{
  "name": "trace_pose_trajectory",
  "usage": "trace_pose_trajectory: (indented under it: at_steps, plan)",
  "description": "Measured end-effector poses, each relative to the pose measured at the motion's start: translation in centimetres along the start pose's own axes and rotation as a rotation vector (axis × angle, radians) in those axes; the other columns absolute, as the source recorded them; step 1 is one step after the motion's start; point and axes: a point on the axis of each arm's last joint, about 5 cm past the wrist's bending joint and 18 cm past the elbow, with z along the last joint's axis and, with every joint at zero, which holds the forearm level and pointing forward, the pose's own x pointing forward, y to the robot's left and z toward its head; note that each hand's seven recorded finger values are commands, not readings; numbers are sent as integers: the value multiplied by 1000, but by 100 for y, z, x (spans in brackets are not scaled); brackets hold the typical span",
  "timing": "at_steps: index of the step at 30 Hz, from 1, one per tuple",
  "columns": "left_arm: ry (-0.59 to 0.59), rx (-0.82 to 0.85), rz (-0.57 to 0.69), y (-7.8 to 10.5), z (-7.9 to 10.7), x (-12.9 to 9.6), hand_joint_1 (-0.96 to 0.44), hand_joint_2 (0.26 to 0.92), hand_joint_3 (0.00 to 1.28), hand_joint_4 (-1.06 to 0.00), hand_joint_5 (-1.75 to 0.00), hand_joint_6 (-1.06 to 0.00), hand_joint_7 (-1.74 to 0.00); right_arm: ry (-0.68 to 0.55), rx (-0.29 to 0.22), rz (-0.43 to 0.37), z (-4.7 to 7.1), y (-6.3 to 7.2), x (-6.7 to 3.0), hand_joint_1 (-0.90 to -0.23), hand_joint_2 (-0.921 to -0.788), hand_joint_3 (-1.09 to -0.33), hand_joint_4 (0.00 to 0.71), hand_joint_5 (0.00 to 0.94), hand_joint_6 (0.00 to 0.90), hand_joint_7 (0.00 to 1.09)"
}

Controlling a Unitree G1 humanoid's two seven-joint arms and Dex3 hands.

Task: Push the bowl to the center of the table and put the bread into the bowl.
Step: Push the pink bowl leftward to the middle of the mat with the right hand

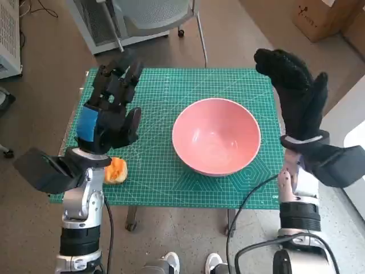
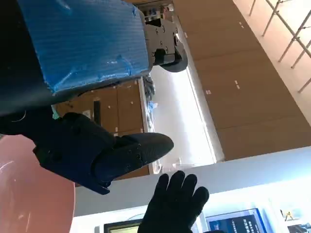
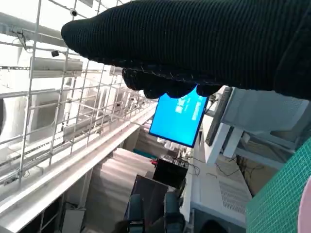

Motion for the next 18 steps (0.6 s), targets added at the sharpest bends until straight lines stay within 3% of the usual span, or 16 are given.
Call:
trace_pose_trajectory:
  at_steps: [18]
  plan:
    - [6,0,-8,7,-12,-2,-461,672,810,1,-136,1,-542,50,-1,-19,-53,-46,-59,-571,-921,-564,238,0,333,0]
